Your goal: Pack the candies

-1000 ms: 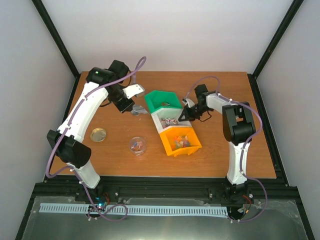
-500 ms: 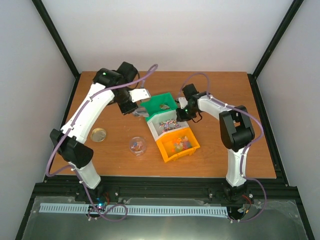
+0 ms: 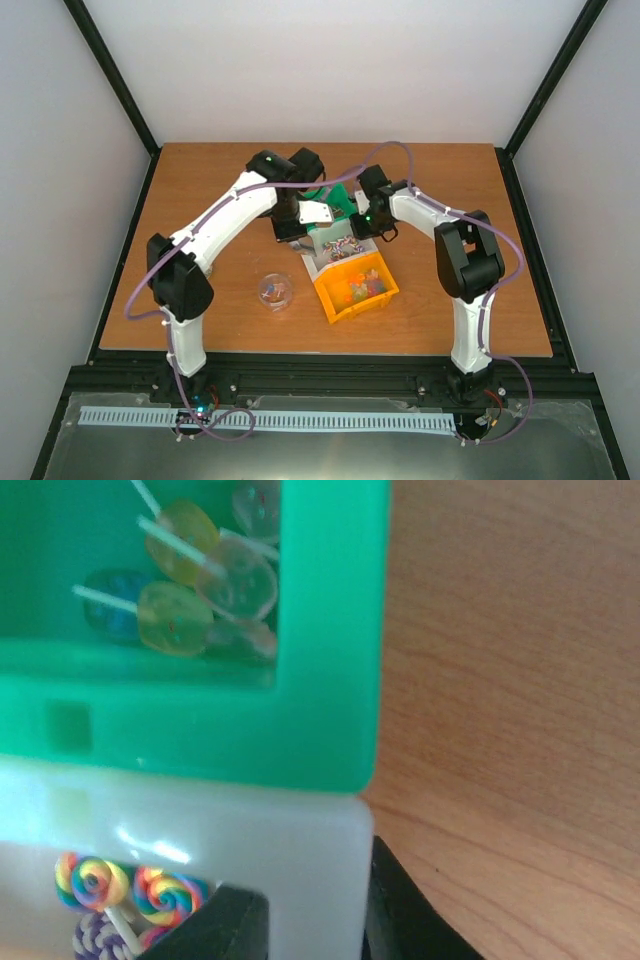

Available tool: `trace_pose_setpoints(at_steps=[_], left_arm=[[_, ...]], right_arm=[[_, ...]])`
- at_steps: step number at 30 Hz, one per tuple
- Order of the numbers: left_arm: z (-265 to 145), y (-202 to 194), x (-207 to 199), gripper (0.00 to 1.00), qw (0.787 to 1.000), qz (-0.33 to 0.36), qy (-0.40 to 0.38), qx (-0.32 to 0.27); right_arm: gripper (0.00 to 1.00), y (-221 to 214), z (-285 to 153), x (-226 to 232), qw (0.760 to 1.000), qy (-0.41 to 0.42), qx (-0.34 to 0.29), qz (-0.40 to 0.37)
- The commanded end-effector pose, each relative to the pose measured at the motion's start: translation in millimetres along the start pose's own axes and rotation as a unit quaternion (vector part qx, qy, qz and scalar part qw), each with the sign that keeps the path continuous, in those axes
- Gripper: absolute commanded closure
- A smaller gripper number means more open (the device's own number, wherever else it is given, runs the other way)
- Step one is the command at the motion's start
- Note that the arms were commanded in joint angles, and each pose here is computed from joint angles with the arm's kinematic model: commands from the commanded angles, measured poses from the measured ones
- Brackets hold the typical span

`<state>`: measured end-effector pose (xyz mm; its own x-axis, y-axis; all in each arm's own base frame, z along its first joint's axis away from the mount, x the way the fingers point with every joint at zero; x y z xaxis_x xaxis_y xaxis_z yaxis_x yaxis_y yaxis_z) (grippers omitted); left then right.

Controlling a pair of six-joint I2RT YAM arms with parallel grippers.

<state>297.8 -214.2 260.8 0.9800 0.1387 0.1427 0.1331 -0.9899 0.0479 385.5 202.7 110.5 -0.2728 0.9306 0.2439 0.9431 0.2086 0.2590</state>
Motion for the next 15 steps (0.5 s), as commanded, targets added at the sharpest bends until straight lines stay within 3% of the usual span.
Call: trace_pose_setpoints(at_steps=[1,6,15], left_arm=[[3,20,7,0.99,0.999,-0.034,0.004,-0.028],[13,23,8,0.99,0.998,-0.051,-0.007,-0.024],[33,24,8,0.99,0.997,-0.071,-0.016,-0.008]], right_arm=[[0.71,22,-9,11,0.999,0.022,-0.035,-0.007],[0.57,22,-18,14,0.999,0.035,-0.036,-0.009],[0.60,19,-37,-8,0.995,0.098,-0.012,0.035]])
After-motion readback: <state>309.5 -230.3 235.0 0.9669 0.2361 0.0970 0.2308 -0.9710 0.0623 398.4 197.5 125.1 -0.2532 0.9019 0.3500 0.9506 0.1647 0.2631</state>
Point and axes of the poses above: each gripper's point midway between its finger pads, its own z axis out along the fingers, its own x axis along the line the jaws close on, y = z × x, the point moved 7 cm from there along -z, back along the fingers, and after that the axes turned 8 degrees about z, right-handed, at the moved point
